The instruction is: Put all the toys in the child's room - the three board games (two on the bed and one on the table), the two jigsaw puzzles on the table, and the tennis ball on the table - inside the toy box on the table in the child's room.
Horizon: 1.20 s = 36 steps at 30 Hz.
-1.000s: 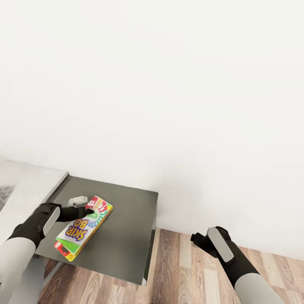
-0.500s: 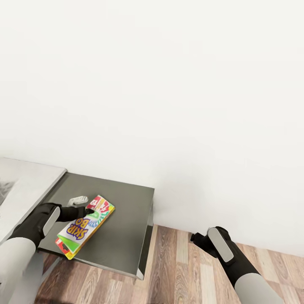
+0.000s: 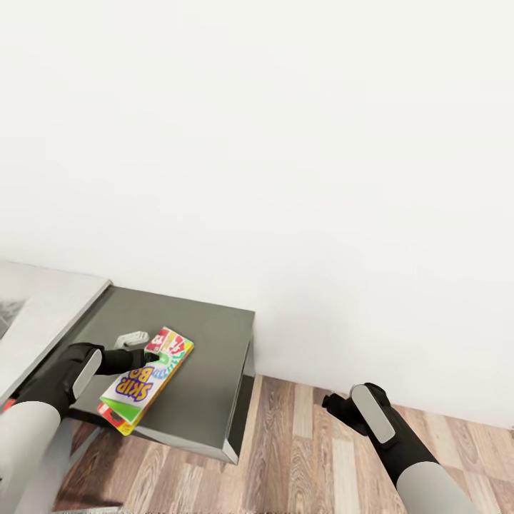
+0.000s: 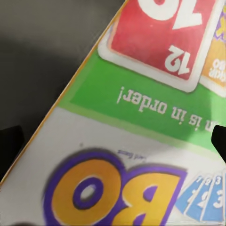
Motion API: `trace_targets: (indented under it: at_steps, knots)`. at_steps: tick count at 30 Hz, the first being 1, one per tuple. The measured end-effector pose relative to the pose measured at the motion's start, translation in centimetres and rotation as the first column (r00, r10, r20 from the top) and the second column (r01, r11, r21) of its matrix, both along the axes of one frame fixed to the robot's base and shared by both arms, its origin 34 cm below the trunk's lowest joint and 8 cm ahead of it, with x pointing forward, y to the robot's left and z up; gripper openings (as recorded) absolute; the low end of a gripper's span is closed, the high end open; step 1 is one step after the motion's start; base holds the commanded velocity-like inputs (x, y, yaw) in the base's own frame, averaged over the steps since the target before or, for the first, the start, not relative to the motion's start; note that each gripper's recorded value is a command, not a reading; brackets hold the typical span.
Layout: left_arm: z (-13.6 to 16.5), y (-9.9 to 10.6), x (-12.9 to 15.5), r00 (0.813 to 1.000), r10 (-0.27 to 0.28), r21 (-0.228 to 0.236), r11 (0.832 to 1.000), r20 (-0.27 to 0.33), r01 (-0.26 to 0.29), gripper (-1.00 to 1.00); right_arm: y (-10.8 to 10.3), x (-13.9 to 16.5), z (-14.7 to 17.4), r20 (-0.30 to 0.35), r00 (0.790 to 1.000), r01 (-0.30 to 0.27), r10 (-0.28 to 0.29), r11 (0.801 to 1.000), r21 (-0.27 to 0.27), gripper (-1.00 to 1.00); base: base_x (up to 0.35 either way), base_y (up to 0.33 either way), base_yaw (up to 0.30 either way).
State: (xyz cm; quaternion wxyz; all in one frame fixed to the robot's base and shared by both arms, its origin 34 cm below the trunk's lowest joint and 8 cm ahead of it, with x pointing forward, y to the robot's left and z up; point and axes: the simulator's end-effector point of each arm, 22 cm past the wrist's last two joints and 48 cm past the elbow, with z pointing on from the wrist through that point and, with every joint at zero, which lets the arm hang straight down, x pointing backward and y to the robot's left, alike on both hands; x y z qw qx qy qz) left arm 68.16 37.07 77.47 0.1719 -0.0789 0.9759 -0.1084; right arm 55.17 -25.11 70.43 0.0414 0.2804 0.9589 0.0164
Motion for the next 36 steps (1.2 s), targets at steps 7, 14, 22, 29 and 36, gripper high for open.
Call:
trace_targets:
  at_steps: [7,14,22,29,36]
  knots:
    - [0.00,-0.04,-0.02,1.000,-0.001,0.000,1.000,0.000,0.001,1.00,0.07,-0.01,0.01,0.000,1.000,-0.002,0.002,1.000,0.000,1.00,-0.026,-0.160,0.000]
    - [0.01,-0.07,-0.01,1.000,0.000,-0.001,1.000,0.000,0.000,1.00,0.07,0.00,0.02,0.000,1.000,-0.002,0.002,1.000,0.000,1.00,-0.001,-0.074,0.000]
    - [0.02,0.01,-0.01,1.000,0.000,0.000,1.000,0.001,0.000,1.00,0.29,0.05,0.05,0.002,1.000,-0.002,0.002,1.000,0.003,1.00,-0.027,-0.097,0.000]
    - [0.03,0.01,0.00,1.000,0.000,0.000,1.000,0.000,0.000,1.00,0.51,0.27,0.18,0.007,1.000,-0.002,0.002,1.000,0.007,1.00,-0.001,-0.004,0.000]
    - [0.00,-0.08,0.01,1.000,0.000,-0.001,1.000,0.000,0.000,1.00,0.65,0.32,0.19,0.008,1.000,-0.002,0.002,1.000,0.009,1.00,-0.047,-0.048,0.000]
